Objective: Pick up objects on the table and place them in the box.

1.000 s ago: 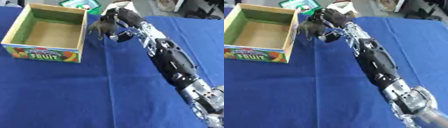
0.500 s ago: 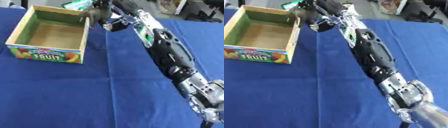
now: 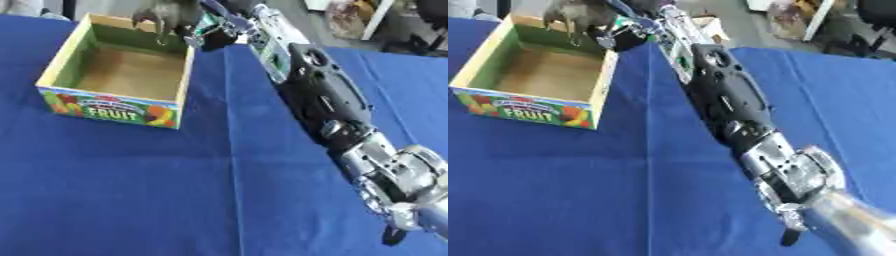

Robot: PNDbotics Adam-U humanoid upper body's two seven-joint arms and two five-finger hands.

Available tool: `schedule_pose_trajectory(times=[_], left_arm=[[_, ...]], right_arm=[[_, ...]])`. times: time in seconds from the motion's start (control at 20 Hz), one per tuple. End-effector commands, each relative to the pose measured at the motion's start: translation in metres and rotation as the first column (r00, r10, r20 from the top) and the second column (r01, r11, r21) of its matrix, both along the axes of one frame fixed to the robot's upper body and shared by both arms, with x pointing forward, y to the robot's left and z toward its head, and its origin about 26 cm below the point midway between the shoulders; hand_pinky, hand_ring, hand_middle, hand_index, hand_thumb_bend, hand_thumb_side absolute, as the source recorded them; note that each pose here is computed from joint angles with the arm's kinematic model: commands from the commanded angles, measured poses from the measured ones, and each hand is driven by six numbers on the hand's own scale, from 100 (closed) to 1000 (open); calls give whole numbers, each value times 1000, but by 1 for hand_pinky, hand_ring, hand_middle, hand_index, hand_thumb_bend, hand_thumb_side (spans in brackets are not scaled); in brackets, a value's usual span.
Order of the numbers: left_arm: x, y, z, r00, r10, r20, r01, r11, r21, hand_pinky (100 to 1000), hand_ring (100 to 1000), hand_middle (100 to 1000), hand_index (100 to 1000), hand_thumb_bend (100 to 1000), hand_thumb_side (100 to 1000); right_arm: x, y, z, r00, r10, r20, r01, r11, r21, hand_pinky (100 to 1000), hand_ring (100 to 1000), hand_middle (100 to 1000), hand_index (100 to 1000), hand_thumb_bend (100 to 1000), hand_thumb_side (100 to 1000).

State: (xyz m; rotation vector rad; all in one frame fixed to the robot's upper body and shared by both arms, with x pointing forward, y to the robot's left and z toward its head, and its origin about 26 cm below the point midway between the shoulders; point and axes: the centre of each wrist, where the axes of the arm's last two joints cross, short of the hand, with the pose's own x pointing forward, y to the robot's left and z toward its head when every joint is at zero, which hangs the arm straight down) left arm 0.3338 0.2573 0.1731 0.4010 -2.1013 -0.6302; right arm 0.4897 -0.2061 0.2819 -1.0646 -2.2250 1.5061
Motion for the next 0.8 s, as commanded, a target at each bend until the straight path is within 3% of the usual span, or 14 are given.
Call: schedule_pose_trajectory(times=[0.05,0.45,0.65,0.7,0.8], left_arm=[[-2,-6,12,999,-38,36,38,999,1,592,490,492,654,299,566],[-1,-12,13,997,-62,36,62,998,-8,592,490,491,654,300,573],[-1,-12,13,998,-62,34,62,998,-9,592,490,491,654,299,575],[-1,-12,13,997,-63,34,64,998,-7,592,490,491,654,299,575],[-1,-12,13,997,-64,33,64,998,-5,592,489,491,654,299,575]], right_arm=[[1,-5,8,1000,-24,12,24,1000,-4,607,675,453,522,136,100],[11,-21,-23,987,-136,-79,135,991,-18,622,702,513,590,129,100],[13,-24,-28,982,-164,-89,162,986,-27,633,731,599,682,248,100],[13,-25,-28,982,-166,-87,164,986,-27,645,754,668,732,308,100],[13,-24,-28,982,-167,-82,166,986,-29,657,775,721,777,359,130]])
